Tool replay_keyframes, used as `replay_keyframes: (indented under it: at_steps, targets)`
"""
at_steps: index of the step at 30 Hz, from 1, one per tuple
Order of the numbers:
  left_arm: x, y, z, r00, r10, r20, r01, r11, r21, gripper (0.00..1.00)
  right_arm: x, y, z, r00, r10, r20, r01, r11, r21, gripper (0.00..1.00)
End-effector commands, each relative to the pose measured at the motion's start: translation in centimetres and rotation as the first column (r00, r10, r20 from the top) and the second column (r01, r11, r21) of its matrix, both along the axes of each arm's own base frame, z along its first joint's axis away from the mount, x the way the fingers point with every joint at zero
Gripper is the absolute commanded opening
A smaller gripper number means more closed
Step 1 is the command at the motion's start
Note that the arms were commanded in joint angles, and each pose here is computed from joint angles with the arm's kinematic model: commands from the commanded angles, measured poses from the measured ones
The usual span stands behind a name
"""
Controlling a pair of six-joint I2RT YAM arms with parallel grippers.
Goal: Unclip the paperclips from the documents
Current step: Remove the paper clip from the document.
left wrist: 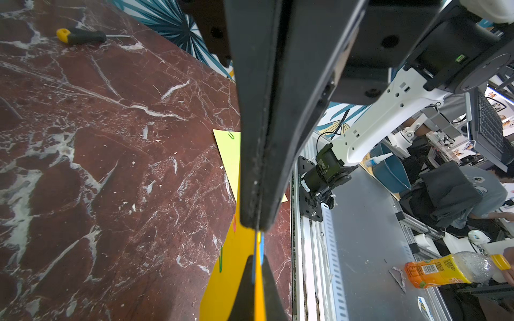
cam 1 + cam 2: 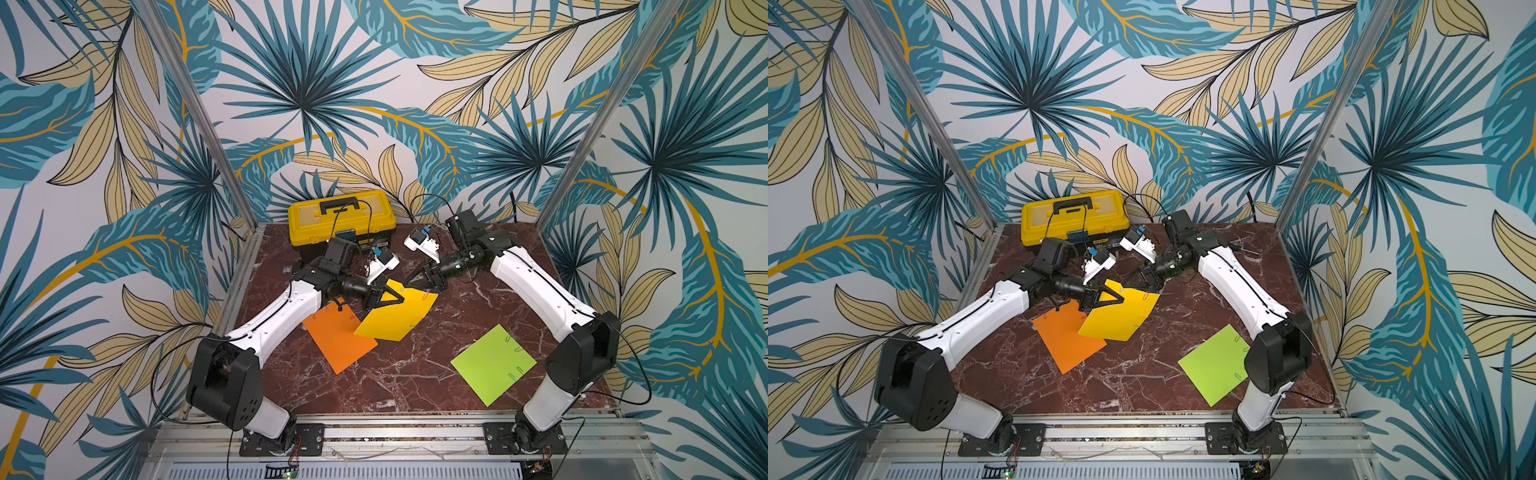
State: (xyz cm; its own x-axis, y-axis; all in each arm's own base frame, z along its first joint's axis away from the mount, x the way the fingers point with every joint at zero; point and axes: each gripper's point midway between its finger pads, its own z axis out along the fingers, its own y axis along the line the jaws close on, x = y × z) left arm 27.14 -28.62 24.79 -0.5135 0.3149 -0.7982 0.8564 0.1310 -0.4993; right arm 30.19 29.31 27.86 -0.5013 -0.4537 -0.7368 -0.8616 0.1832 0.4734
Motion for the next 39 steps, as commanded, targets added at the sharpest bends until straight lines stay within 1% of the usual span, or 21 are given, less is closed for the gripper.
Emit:
replay_keyframes:
  at_steps: [1,39]
  targets:
    - [-0.55,0.32,-1.22,0.999,0.001,-0.034,0.0,1.0,0.025,0.0,0.57,-0.56,0.33,1.0,-0.016,0.003,0.016,1.0,0.023,0.0]
    - [-0.55,0.22,-1.97,0.999,-0.002,-0.052,0.004,0.999,0.033,0.0,0.77,-0.95,0.17,1.0,-0.022,-0.008,0.023,0.999,0.028,0.01]
